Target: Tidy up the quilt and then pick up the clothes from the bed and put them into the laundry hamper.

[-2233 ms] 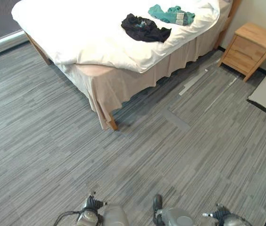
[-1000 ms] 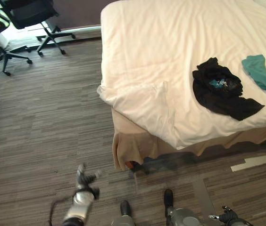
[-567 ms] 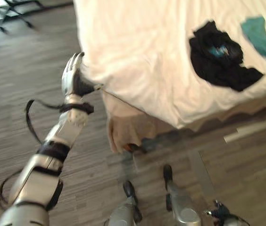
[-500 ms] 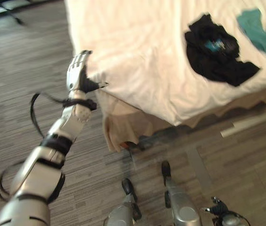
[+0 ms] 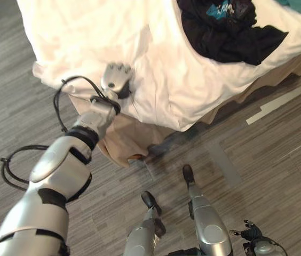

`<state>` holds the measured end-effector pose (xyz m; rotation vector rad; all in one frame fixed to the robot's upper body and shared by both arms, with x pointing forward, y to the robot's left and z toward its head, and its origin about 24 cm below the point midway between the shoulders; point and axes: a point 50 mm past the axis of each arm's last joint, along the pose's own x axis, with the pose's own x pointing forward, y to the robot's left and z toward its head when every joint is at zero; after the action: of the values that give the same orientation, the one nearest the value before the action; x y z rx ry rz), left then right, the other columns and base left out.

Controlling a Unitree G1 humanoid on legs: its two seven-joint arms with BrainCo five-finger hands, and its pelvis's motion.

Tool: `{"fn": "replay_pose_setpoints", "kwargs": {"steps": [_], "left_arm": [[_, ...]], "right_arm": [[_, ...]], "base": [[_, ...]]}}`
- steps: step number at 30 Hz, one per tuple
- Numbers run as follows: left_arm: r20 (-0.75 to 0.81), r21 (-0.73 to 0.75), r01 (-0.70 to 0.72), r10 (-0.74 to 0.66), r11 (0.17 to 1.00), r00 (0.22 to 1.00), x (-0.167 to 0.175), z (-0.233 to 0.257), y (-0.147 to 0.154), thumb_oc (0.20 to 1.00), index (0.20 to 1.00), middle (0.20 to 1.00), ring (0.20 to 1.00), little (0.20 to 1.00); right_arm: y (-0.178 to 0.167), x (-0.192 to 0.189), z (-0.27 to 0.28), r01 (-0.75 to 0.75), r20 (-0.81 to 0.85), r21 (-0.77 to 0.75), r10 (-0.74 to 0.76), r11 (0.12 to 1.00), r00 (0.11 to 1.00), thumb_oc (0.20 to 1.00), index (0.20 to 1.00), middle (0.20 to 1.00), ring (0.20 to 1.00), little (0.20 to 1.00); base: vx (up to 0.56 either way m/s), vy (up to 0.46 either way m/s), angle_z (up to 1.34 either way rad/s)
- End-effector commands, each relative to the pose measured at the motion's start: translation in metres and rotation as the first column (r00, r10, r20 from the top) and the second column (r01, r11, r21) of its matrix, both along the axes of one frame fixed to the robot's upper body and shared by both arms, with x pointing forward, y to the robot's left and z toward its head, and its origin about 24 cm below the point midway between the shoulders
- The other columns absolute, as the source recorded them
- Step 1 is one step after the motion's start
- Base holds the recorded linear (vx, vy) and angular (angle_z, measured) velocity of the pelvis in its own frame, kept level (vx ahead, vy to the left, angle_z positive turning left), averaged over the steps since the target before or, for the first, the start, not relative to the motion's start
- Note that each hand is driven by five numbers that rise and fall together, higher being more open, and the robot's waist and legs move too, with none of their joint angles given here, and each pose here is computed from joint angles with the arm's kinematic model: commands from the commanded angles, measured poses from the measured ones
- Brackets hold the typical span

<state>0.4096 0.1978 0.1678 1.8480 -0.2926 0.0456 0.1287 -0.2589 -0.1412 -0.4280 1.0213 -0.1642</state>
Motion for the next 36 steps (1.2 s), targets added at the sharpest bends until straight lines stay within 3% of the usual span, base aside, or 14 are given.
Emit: {"fn": "replay_pose_setpoints", "kwargs": {"steps": [1,3,4,5,6,11,12,13,14,18,24,27,32,36], "left_arm": [[-0.241,0.083,-0.139,0.155,0.987,0.958,-0.020,-0.065,0.039,0.200,0.200,0.200,0.200,0.200],[-0.338,0.090,-0.210,0.228,0.974,0.913,-0.041,-0.099,0.063,0.200,0.200,0.200,0.200,0.200],[-0.425,0.049,-0.365,0.350,0.930,0.835,-0.076,-0.133,0.103,0.222,0.222,0.222,0.222,0.222],[-0.447,0.004,-0.441,0.396,0.898,0.802,-0.092,-0.143,0.119,0.539,0.539,0.539,0.539,0.539],[-0.479,-0.038,-0.551,0.469,0.833,0.742,-0.118,-0.159,0.142,1.000,1.000,1.000,1.000,1.000],[-0.580,-0.082,-0.830,0.650,0.552,0.490,-0.216,-0.204,0.194,1.000,1.000,1.000,1.000,1.000],[-0.608,-0.111,-0.905,0.692,0.411,0.389,-0.256,-0.215,0.208,1.000,1.000,1.000,1.000,1.000],[-0.609,-0.111,-0.906,0.692,0.409,0.388,-0.256,-0.215,0.208,1.000,1.000,1.000,1.000,1.000],[-0.618,-0.200,-0.940,0.709,0.277,0.341,-0.279,-0.222,0.212,1.000,1.000,1.000,1.000,1.000],[-0.642,-0.389,-0.918,0.691,0.079,0.332,-0.295,-0.242,0.192,1.000,1.000,1.000,1.000,1.000],[-0.654,-0.457,-0.881,0.626,0.121,0.426,-0.273,-0.249,0.169,1.000,1.000,1.000,1.000,1.000],[-0.643,-0.546,-0.803,0.494,0.241,0.585,-0.229,-0.250,0.129,1.000,1.000,1.000,1.000,1.000],[-0.601,-0.615,-0.662,0.287,0.429,0.745,-0.175,-0.245,0.059,1.000,1.000,1.000,1.000,1.000],[-0.599,-0.628,-0.600,0.184,0.497,0.779,-0.163,-0.245,0.027,1.000,1.000,1.000,1.000,1.000]], "right_arm": [[-0.029,-0.014,0.005,0.075,-0.025,-0.076,-0.077,0.994,0.997,1.000,1.000,1.000,1.000,1.000],[-0.036,0.000,0.014,0.052,0.032,-0.100,-0.049,0.994,0.998,1.000,1.000,1.000,1.000,1.000],[-0.048,0.043,0.048,-0.001,0.240,-0.169,0.042,0.986,0.970,1.000,1.000,1.000,1.000,1.000],[-0.051,0.063,0.070,-0.014,0.355,-0.197,0.085,0.980,0.931,1.000,1.000,1.000,1.000,1.000],[-0.053,0.079,0.096,-0.043,0.460,-0.234,0.150,0.971,0.875,1.000,1.000,1.000,1.000,1.000],[-0.054,0.115,0.172,-0.112,0.665,-0.350,0.332,0.930,0.669,1.000,1.000,1.000,1.000,1.000],[-0.046,0.134,0.213,-0.158,0.716,-0.429,0.442,0.889,0.541,0.548,0.548,0.548,0.548,0.548],[-0.046,0.134,0.213,-0.160,0.716,-0.429,0.443,0.889,0.540,0.300,0.300,0.300,0.300,0.300],[-0.034,0.152,0.247,-0.170,0.739,-0.505,0.526,0.846,0.422,0.200,0.200,0.200,0.200,0.200],[0.012,0.207,0.322,-0.152,0.771,-0.591,0.610,0.792,0.181,0.200,0.200,0.200,0.200,0.200],[0.035,0.247,0.405,-0.060,0.762,-0.640,0.643,0.766,0.075,0.200,0.200,0.200,0.200,0.200],[0.039,0.266,0.454,0.034,0.778,-0.626,0.621,0.779,0.098,0.200,0.200,0.200,0.200,0.200],[0.058,0.287,0.424,-0.043,0.838,-0.507,0.504,0.861,0.209,0.200,0.200,0.200,0.200,0.200],[0.083,0.295,0.374,-0.158,0.836,-0.425,0.453,0.892,0.310,0.200,0.200,0.200,0.200,0.200]], "base": [[0.06,0.046,-0.07],[0.08,0.052,-0.11],[0.09,0.075,-0.08],[0.07,0.074,-0.20],[0.03,0.047,-0.22],[0.00,0.013,0.05],[-0.01,-0.017,0.18],[-0.01,-0.026,0.24],[-0.01,-0.041,0.31],[-0.05,-0.060,0.50],[-0.08,-0.037,0.56],[-0.09,-0.034,0.28],[-0.08,-0.019,0.50],[-0.02,0.001,0.14]]}}
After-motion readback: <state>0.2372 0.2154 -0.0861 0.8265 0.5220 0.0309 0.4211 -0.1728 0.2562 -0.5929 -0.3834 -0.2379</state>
